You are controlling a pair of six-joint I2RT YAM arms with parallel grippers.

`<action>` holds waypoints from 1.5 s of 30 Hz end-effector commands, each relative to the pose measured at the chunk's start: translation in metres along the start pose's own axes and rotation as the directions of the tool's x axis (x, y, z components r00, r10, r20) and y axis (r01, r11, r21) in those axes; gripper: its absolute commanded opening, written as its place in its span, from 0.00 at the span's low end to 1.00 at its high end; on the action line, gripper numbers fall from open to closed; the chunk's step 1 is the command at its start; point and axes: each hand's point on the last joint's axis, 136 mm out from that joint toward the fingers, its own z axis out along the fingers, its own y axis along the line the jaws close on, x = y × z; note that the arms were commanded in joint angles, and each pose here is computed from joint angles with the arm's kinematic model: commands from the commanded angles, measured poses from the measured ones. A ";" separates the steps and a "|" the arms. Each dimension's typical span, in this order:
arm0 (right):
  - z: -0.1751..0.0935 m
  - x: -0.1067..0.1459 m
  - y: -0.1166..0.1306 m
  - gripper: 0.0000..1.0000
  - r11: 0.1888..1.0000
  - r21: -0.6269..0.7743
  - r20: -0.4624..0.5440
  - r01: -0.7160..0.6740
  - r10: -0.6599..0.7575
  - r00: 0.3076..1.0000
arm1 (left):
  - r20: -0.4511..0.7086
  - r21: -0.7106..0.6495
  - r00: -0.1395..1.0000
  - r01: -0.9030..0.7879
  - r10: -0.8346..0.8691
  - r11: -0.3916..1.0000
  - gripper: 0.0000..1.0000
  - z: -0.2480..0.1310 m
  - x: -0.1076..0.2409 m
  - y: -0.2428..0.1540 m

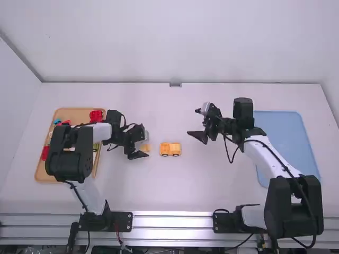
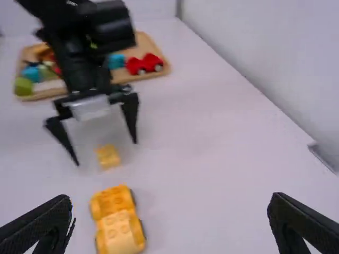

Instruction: Assemble lego blocks to make yellow taxi

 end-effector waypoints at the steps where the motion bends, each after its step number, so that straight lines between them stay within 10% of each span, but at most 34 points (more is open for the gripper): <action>1: -0.011 -0.026 0.028 0.99 0.984 -0.134 0.157 0.114 -0.092 0.983 | 0.106 -0.001 0.994 -0.006 0.006 1.000 0.99 -0.010 -0.008 -0.005; 14: 0.012 -0.034 0.055 0.99 0.960 -0.215 0.170 0.178 -0.142 0.975 | 0.172 -0.022 0.985 0.010 -0.006 1.000 0.99 -0.002 0.006 -0.009; 18: 0.017 -0.034 0.053 0.99 0.967 -0.206 0.145 0.151 -0.123 0.982 | 0.164 -0.026 0.986 0.008 -0.004 1.000 0.71 0.001 0.011 -0.009; 34: 0.017 -0.034 0.054 0.99 0.966 -0.210 0.148 0.149 -0.120 0.982 | 0.167 -0.066 0.986 0.005 0.006 0.998 0.57 0.012 0.019 -0.016; 45: 0.016 -0.031 0.050 0.98 0.970 -0.194 0.135 0.143 -0.118 0.984 | 0.128 -0.088 0.992 0.016 -0.005 0.996 0.14 0.012 0.027 -0.012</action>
